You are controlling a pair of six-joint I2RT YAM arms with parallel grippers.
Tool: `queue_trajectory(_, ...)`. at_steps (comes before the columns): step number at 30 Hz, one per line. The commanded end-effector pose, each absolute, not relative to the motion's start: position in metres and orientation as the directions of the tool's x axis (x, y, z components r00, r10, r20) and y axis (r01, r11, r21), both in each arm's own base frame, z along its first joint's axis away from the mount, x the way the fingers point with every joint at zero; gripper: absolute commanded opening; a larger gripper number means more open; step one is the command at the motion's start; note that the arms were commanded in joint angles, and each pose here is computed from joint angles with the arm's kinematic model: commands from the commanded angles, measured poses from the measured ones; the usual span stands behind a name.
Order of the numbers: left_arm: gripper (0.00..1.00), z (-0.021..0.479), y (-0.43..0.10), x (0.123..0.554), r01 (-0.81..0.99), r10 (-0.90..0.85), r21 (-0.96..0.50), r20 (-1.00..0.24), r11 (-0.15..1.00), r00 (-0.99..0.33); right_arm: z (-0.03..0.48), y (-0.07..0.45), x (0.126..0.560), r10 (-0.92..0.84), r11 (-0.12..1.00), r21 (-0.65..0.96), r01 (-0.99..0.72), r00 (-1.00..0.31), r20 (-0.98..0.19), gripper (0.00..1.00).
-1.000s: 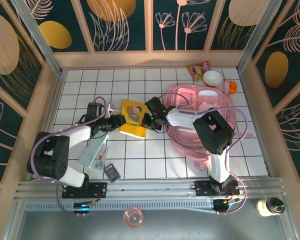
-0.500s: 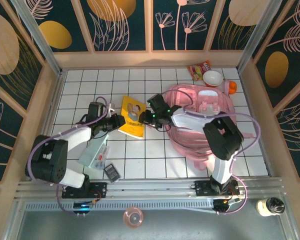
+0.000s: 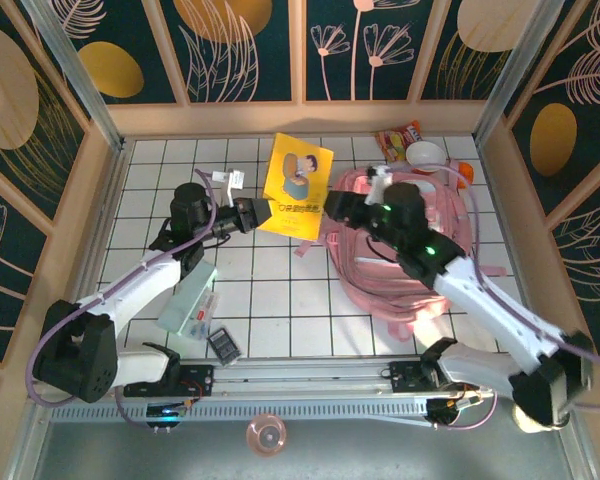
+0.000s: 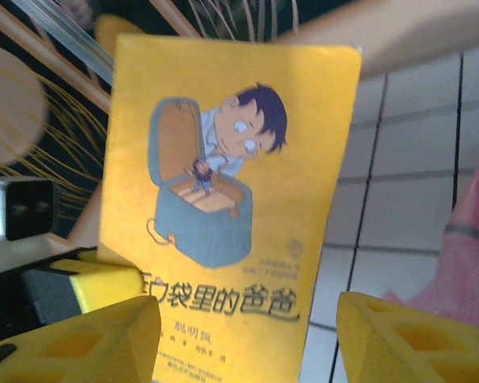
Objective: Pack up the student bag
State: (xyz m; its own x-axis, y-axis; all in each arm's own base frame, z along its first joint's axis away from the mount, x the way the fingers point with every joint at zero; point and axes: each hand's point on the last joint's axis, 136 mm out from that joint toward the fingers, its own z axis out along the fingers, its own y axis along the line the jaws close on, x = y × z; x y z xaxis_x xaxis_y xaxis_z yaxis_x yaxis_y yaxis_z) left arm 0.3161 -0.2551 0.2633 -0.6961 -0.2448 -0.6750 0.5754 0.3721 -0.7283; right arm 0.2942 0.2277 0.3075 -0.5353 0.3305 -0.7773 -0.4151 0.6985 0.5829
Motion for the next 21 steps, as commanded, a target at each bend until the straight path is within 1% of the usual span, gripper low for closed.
queue_trajectory(1, 0.0, 0.348, -0.272, 0.285, 0.789, -0.267, -0.601, -0.787, 0.127, -0.556, 0.34, 0.217, 0.275, 0.333, 0.62, 0.527, -0.581, -0.413, -0.848, 0.63)
queue_trajectory(3, 0.0, 0.358, -0.275, 0.275, 0.808, -0.278, -0.584, -0.79, 0.07, -0.547, 0.344, 0.215, 0.262, 0.33, 0.596, 0.523, -0.609, -0.409, -0.851, 0.69)
queue_trajectory(5, 0.0, 0.368, -0.276, 0.265, 0.826, -0.289, -0.563, -0.795, 0.023, -0.534, 0.344, 0.217, 0.253, 0.311, 0.575, 0.522, -0.63, -0.422, -0.851, 0.71)
queue_trajectory(6, 0.0, 0.373, -0.278, 0.26, 0.834, -0.291, -0.551, -0.798, -0.002, -0.528, 0.345, 0.221, 0.249, 0.299, 0.554, 0.526, -0.646, -0.436, -0.849, 0.74)
queue_trajectory(8, 0.0, 0.38, -0.283, 0.249, 0.842, -0.284, -0.538, -0.801, -0.044, -0.527, 0.346, 0.231, 0.24, 0.272, 0.489, 0.542, -0.683, -0.471, -0.839, 0.76)
queue_trajectory(9, 0.0, 0.383, -0.286, 0.244, 0.845, -0.277, -0.531, -0.803, -0.067, -0.527, 0.349, 0.23, 0.242, 0.276, 0.466, 0.556, -0.688, -0.484, -0.83, 0.76)
queue_trajectory(12, 0.0, 0.394, -0.293, 0.227, 0.854, -0.273, -0.504, -0.809, -0.132, -0.52, 0.354, 0.239, 0.24, 0.268, 0.389, 0.6, -0.7, -0.537, -0.8, 0.77)
queue_trajectory(16, 0.01, 0.407, -0.295, 0.215, 0.851, -0.288, -0.486, -0.801, -0.201, -0.525, 0.366, 0.251, 0.23, 0.256, 0.254, 0.612, -0.749, -0.558, -0.789, 0.77)
queue_trajectory(19, 0.01, 0.405, -0.296, 0.219, 0.843, -0.303, -0.504, -0.786, -0.19, -0.539, 0.373, 0.255, 0.219, 0.235, 0.174, 0.599, -0.782, -0.557, -0.796, 0.76)
queue_trajectory(20, 0.01, 0.403, -0.296, 0.222, 0.843, -0.312, -0.508, -0.783, -0.177, -0.538, 0.375, 0.256, 0.215, 0.23, 0.159, 0.59, -0.792, -0.552, -0.802, 0.75)
queue_trajectory(21, 0.02, 0.4, -0.296, 0.224, 0.842, -0.319, -0.514, -0.78, -0.164, -0.538, 0.376, 0.255, 0.212, 0.228, 0.149, 0.58, -0.801, -0.543, -0.808, 0.7)
